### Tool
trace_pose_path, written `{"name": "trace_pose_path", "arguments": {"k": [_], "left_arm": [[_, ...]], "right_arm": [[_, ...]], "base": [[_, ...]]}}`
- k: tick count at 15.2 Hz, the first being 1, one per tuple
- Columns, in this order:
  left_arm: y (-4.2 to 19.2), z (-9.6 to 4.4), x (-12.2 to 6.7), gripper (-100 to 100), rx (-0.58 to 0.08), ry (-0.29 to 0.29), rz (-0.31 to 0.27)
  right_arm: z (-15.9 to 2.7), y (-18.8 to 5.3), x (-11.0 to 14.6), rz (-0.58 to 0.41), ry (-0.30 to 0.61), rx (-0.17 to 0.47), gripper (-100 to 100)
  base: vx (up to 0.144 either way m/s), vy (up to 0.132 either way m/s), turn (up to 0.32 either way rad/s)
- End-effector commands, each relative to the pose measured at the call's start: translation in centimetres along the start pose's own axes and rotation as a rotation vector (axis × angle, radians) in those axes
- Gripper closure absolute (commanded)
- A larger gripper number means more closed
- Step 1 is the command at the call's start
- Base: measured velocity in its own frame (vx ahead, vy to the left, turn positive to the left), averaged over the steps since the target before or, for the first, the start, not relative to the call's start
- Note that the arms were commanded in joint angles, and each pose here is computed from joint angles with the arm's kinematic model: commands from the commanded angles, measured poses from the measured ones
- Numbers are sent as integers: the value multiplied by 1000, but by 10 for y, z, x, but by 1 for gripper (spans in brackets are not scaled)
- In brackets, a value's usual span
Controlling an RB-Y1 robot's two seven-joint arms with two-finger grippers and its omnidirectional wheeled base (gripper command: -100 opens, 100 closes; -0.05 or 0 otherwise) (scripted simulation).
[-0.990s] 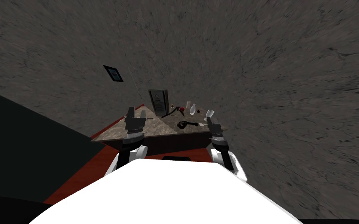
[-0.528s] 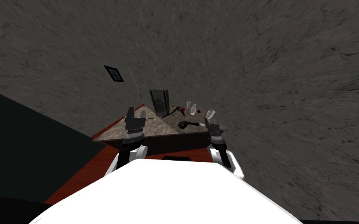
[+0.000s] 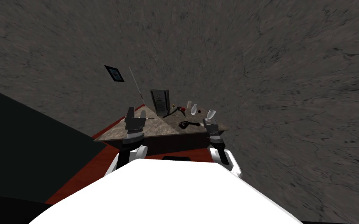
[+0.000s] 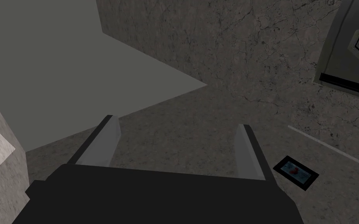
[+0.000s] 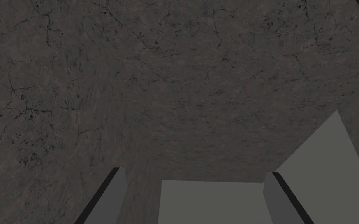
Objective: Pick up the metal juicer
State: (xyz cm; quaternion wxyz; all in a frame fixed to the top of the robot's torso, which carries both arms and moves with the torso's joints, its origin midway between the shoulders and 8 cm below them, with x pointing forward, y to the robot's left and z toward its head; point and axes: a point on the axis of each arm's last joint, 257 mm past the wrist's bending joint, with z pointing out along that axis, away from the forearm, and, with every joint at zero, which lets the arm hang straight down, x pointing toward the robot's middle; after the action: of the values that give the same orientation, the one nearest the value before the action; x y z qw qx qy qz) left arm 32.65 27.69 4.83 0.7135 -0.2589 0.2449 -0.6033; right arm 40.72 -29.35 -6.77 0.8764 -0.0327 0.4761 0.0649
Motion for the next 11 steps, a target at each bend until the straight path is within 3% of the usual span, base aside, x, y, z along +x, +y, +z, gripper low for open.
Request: {"name": "trace_pose_path", "arguments": {"k": [1, 3, 6, 7, 10, 11], "left_arm": [[0, 0, 0, 0, 0, 0, 0], [0, 0, 0, 0, 0, 0, 0], [0, 0, 0, 0, 0, 0, 0], [0, 0, 0, 0, 0, 0, 0], [0, 0, 0, 0, 0, 0, 0], [0, 0, 0, 0, 0, 0, 0]], "right_arm": [[0, 0, 4, -55, 9, -1, -100], [-1, -3, 18, -110, 35, -3, -100], [-1, -3, 18, -157, 35, -4, -100], [-2, -7, 31, -205, 61, -8, -100], [-2, -7, 31, -251, 61, -9, -100], [-3, -10, 44, -296, 87, -14, -100]], "base": [[3, 23, 1], [0, 17, 1], [0, 21, 2], [2, 21, 2], [1, 20, 2], [1, 20, 2]]}}
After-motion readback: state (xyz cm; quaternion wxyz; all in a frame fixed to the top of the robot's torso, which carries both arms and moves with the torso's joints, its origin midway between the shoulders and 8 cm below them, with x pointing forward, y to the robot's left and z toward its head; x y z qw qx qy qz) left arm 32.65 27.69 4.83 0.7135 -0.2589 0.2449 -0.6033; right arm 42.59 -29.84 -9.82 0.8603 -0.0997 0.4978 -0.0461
